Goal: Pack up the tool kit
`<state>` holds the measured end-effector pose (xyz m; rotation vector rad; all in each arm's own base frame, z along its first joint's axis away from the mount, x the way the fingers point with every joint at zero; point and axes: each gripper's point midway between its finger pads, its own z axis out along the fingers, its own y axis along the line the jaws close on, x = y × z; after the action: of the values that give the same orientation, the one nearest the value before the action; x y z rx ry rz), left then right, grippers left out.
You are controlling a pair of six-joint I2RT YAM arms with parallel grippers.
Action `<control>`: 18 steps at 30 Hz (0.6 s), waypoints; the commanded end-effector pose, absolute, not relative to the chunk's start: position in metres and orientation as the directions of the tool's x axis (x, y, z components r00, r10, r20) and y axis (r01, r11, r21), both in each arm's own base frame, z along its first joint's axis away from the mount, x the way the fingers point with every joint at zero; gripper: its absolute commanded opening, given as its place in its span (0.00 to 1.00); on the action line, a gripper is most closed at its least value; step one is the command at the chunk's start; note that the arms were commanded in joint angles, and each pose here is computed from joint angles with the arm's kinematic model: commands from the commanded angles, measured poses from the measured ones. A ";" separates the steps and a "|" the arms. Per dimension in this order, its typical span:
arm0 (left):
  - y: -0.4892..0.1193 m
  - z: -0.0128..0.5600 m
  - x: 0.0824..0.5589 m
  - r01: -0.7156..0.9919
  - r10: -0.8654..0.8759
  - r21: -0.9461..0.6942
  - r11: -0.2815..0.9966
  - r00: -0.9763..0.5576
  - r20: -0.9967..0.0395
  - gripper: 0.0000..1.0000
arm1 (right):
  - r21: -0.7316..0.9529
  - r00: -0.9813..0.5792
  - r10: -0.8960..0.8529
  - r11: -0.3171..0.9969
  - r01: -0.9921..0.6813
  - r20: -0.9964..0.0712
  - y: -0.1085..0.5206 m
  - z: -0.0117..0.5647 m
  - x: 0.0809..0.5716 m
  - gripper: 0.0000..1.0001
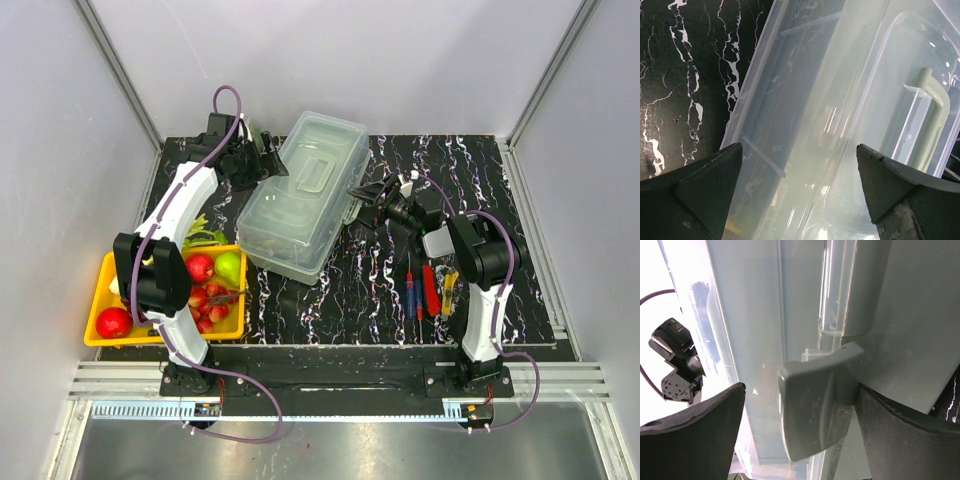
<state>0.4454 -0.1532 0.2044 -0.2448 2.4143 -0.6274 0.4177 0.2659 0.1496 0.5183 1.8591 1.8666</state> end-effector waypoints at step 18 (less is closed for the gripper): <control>-0.137 0.225 0.443 0.004 -0.261 -0.397 0.918 -0.746 -0.612 0.99 | 0.972 -0.706 0.679 0.052 -0.230 -0.203 0.232 0.179 0.405 0.99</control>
<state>0.4435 -0.1487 0.2061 -0.2076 2.4102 -0.5705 0.4029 0.2366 0.1396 0.6233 1.7944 1.7672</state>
